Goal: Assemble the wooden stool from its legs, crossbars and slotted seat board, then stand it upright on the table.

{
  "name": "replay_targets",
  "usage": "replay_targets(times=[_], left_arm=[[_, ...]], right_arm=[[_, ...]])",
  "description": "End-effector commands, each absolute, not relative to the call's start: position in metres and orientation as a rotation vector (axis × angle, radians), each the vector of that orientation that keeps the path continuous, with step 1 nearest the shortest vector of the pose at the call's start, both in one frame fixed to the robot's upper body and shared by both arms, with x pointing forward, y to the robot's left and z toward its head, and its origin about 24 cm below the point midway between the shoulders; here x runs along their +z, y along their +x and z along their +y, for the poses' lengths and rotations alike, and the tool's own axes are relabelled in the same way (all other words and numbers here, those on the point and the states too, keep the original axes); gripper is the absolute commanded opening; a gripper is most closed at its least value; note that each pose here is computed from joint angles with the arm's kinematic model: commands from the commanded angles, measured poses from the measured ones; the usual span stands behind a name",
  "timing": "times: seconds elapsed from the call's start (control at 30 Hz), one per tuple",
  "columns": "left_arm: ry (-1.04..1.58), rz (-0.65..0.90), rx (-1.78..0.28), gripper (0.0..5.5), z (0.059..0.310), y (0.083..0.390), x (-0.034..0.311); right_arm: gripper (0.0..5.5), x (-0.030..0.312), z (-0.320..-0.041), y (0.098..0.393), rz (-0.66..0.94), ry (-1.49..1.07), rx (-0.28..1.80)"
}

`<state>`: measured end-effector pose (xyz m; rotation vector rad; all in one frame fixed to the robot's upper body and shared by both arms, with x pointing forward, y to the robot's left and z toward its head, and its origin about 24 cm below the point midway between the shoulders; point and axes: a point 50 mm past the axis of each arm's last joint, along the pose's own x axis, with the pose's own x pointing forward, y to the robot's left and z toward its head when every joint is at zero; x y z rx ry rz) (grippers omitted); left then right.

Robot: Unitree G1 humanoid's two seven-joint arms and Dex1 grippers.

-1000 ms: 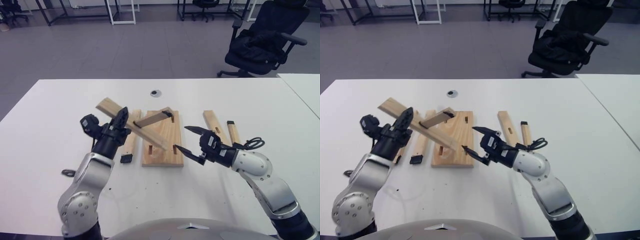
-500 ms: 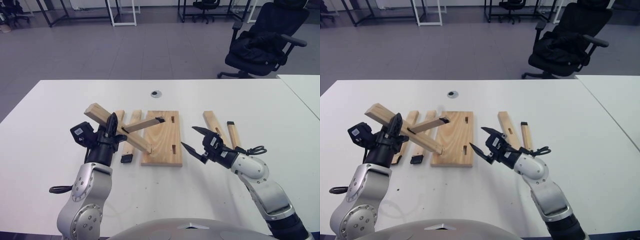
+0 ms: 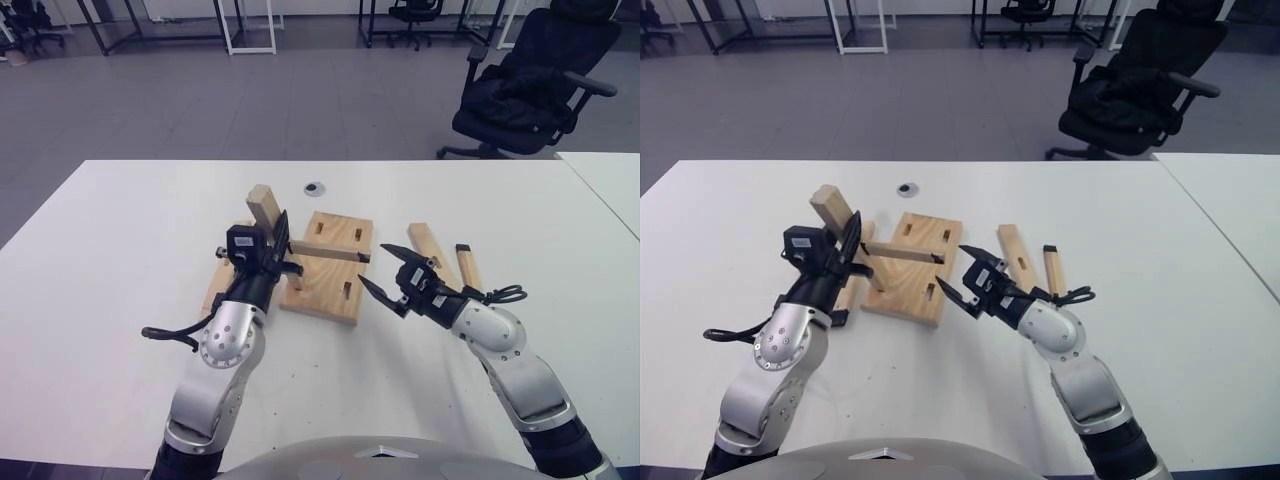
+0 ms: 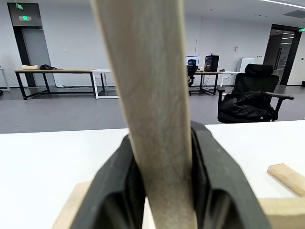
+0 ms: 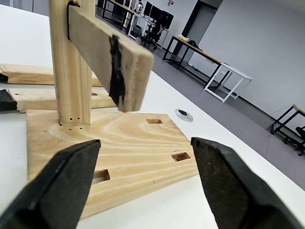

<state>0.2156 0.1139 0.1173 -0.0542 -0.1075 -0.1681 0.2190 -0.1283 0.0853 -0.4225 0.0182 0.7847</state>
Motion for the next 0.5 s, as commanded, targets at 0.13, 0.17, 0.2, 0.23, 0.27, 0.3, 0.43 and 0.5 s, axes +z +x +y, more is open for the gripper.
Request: replay_targets(times=[0.13,0.17,0.2,0.23,0.27,0.3,0.43,0.5], left_arm=[[-0.029,-0.062,-0.269,1.03,0.088,0.227,0.108],[-0.041,-0.113,-0.286,1.03,0.085,0.226,0.117],[-0.058,-0.157,-0.29,1.39,0.085,0.226,0.126],[-0.072,-0.186,-0.295,1.61,0.085,0.225,0.132],[-0.084,-0.215,-0.3,1.7,0.086,0.224,0.138],[-0.091,-0.237,-0.306,1.94,0.087,0.223,0.143],[-0.096,-0.27,-0.338,2.62,0.091,0.217,0.154],[-0.085,-0.307,-0.362,2.94,0.096,0.211,0.164]], right_arm=[[3.54,0.081,-0.147,0.234,0.078,-0.47,0.697],[3.54,0.08,-0.15,0.237,0.083,-0.471,0.682],[3.54,0.081,-0.151,0.239,0.082,-0.468,0.671],[3.54,0.082,-0.152,0.241,0.078,-0.464,0.666],[3.54,0.083,-0.152,0.243,0.071,-0.457,0.658],[3.54,0.084,-0.152,0.244,0.064,-0.453,0.649],[3.54,0.082,-0.155,0.248,0.074,-0.45,0.63],[3.54,0.074,-0.161,0.247,0.125,-0.484,0.623]])
